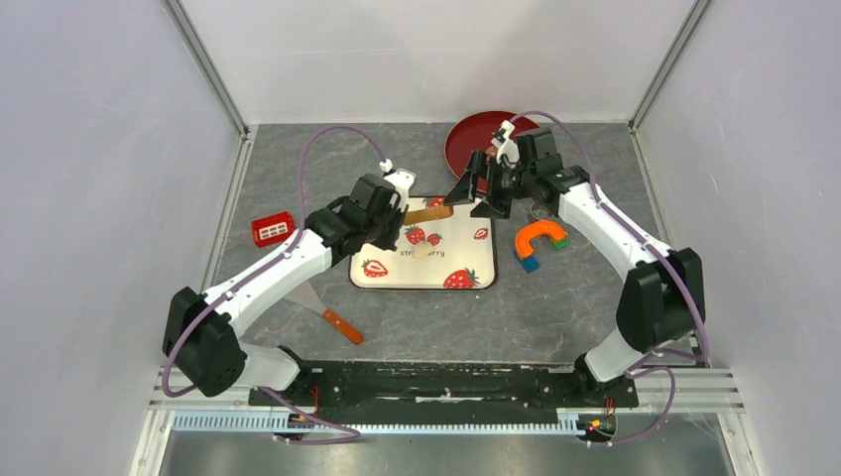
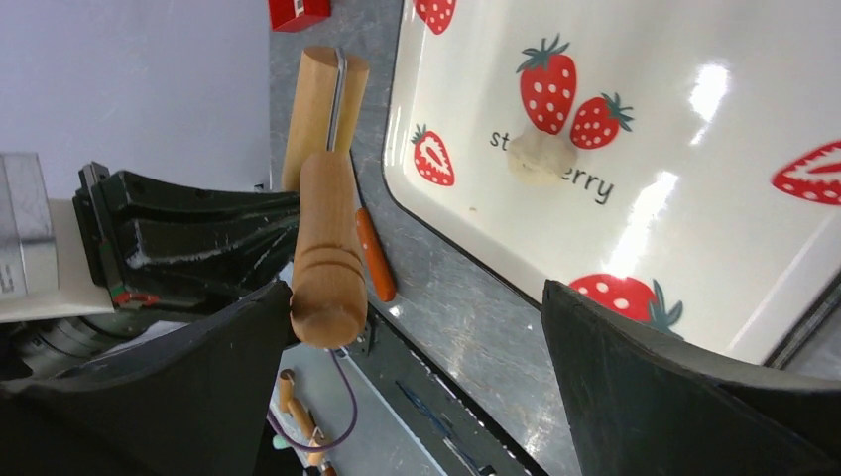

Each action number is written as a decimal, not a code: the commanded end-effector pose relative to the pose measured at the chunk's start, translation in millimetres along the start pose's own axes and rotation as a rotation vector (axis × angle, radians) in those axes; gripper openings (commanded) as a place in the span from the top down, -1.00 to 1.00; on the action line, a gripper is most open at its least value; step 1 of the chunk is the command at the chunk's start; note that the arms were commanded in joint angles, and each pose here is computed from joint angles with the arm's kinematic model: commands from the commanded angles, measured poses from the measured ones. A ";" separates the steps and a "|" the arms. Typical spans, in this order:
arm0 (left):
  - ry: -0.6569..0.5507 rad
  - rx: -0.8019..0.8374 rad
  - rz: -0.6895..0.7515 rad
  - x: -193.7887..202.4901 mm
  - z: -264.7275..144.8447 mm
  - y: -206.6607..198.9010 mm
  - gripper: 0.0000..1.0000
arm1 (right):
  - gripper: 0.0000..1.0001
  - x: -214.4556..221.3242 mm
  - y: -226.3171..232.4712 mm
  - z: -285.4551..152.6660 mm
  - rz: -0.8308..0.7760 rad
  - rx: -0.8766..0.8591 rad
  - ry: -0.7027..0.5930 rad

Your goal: Roll out the dumpling wrappers from the dough

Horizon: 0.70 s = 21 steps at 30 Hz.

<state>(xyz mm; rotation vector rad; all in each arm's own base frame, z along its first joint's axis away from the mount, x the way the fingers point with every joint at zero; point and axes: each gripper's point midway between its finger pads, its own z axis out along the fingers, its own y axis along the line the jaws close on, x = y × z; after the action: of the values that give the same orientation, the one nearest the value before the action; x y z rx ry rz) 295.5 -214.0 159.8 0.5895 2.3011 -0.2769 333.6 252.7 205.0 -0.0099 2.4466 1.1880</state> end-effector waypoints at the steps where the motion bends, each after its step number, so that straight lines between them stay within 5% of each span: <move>1: -0.109 -0.046 0.033 -26.3 -12.1 1.8 0.95 | -0.96 -9.9 32.6 13.1 -0.038 -0.116 0.028; 21: -0.085 -0.044 0.069 -23.8 -5.4 -15.8 0.96 | -0.31 23.5 49.9 47.9 0.010 -0.196 0.130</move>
<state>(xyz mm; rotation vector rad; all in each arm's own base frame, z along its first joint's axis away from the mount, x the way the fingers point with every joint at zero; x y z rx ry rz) 286.0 -224.6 160.5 0.6407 2.2709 -0.2129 324.1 319.7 206.9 -0.1227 2.4418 1.4304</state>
